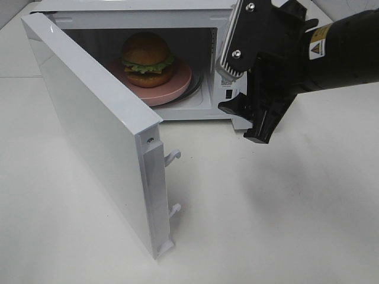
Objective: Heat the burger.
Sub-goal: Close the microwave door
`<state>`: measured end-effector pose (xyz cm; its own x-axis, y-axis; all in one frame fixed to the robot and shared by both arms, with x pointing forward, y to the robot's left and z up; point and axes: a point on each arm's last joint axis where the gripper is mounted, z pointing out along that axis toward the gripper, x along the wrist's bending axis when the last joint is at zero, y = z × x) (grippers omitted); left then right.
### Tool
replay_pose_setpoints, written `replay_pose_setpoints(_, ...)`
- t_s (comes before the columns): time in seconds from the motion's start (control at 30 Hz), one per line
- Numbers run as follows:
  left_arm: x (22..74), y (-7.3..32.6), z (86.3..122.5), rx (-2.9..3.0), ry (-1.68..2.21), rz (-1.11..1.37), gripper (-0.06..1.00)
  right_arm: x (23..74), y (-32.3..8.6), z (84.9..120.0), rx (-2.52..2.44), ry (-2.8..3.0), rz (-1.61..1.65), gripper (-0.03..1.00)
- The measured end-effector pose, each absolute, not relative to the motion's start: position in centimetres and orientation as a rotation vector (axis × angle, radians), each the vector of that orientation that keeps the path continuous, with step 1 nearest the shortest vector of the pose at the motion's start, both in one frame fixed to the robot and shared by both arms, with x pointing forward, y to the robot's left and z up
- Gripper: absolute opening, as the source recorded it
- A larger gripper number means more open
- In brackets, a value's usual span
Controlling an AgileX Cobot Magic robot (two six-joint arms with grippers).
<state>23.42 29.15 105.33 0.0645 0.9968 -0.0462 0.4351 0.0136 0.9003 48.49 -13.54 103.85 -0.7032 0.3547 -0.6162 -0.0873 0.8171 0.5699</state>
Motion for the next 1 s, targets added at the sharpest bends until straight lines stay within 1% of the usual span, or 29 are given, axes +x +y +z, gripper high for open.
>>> replay_pose_setpoints(0.3,23.4,29.2,105.3,1.54,1.486,0.884,0.9,46.5,-15.2,105.1,0.527,2.312,0.794,0.74)
replay_pose_setpoints(0.4,23.4,29.2,105.3,1.54,1.486,0.884,0.9,45.2,-16.2,105.4,0.77,2.353,0.787,0.74)
replay_pose_setpoints(0.47,23.4,29.2,105.3,1.54,1.486,0.884,0.9,45.0,-16.4,105.5,0.82,2.358,0.783,0.74)
replay_pose_setpoints(0.5,23.4,29.2,105.3,1.54,1.486,0.884,0.9,44.3,-16.9,105.8,0.937,2.36,0.778,0.74)
replay_pose_setpoints(0.57,23.4,29.2,105.3,1.54,1.486,0.884,0.9,44.0,-17.1,106.0,0.982,2.356,0.779,0.74)
replay_pose_setpoints(0.63,23.4,29.2,105.3,1.54,1.486,0.884,0.9,42.9,-18.0,106.6,1.132,2.34,0.771,0.74)
replay_pose_setpoints(0.77,23.4,29.2,105.3,1.54,1.486,0.884,0.9,41.5,-19.1,107.3,1.229,2.337,0.738,0.74)
replay_pose_setpoints(1.0,23.4,29.2,105.3,1.54,1.486,0.884,0.9,37.6,-21.9,108.8,1.333,2.364,0.619,0.74)
